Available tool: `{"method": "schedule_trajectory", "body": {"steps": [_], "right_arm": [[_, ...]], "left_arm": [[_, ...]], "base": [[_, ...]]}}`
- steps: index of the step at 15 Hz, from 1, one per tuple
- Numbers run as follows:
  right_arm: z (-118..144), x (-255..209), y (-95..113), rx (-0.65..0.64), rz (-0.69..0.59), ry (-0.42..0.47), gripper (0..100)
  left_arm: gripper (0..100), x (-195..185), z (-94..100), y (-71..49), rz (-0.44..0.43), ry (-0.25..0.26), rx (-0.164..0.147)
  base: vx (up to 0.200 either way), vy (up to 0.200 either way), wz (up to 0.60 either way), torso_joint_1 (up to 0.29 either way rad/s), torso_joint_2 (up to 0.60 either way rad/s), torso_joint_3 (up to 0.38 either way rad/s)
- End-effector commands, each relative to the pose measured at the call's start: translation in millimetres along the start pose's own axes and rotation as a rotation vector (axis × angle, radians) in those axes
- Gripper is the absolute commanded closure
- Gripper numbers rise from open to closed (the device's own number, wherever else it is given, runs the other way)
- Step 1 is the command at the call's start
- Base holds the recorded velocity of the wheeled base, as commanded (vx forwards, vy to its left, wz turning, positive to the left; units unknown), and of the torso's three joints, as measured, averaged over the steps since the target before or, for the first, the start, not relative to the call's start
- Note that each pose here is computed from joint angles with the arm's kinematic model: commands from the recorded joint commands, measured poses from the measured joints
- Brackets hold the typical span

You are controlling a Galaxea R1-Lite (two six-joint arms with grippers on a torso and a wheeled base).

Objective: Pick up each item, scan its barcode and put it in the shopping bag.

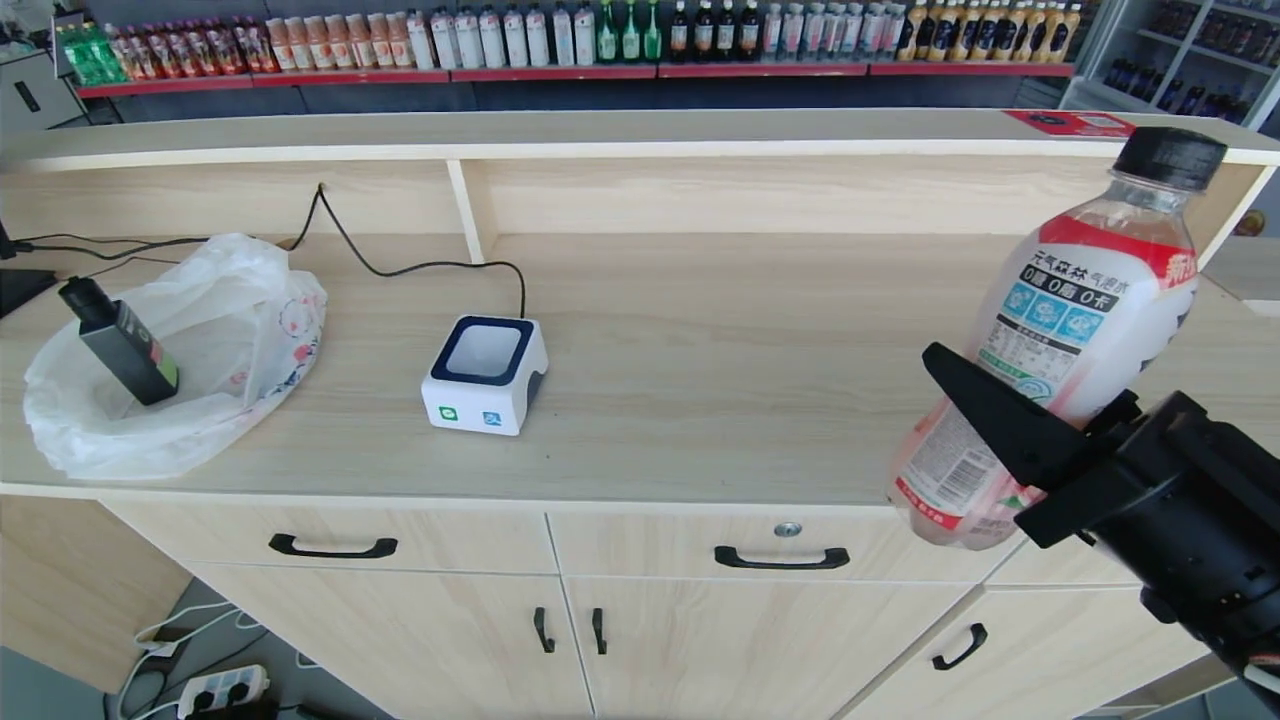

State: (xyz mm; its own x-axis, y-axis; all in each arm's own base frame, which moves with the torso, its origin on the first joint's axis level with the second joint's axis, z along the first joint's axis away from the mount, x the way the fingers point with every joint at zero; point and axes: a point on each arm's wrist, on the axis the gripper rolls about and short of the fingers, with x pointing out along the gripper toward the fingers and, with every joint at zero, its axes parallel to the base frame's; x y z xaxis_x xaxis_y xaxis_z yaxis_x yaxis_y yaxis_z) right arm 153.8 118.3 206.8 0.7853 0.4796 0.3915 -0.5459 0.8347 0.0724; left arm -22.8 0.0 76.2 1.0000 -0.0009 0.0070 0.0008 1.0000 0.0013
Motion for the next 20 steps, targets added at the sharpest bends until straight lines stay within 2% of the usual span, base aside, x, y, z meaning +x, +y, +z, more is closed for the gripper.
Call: {"method": "schedule_trajectory", "body": {"steps": [1, 12, 18, 20], "right_arm": [[0.0, 0.0, 0.1, -0.001, 0.0, 0.001, 100], [-1.2, 3.9, 0.5, -0.002, 0.0, 0.001, 100], [-1.8, 6.8, 0.8, -0.002, 0.0, 0.0, 100], [-1.9, 7.3, 0.5, -0.003, -0.001, 0.0, 100]], "left_arm": [[0, 0.1, 0.1, 0.0, -0.001, 0.001, -0.001], [0, 0.1, 0.1, 0.0, -0.001, 0.001, 0.002], [0, 0.1, 0.1, 0.0, -0.001, 0.001, 0.002], [0, 0.1, 0.1, 0.0, -0.001, 0.001, 0.0]], "base": [[0.0, 0.2, 0.0, 0.007, 0.0, 0.002], [0.0, 0.2, 0.0, 0.005, 0.0, 0.004], [0.0, 0.0, 0.0, 0.0, 0.0, 0.0], [0.2, 0.0, 0.0, 0.002, 0.0, 0.0]]}}
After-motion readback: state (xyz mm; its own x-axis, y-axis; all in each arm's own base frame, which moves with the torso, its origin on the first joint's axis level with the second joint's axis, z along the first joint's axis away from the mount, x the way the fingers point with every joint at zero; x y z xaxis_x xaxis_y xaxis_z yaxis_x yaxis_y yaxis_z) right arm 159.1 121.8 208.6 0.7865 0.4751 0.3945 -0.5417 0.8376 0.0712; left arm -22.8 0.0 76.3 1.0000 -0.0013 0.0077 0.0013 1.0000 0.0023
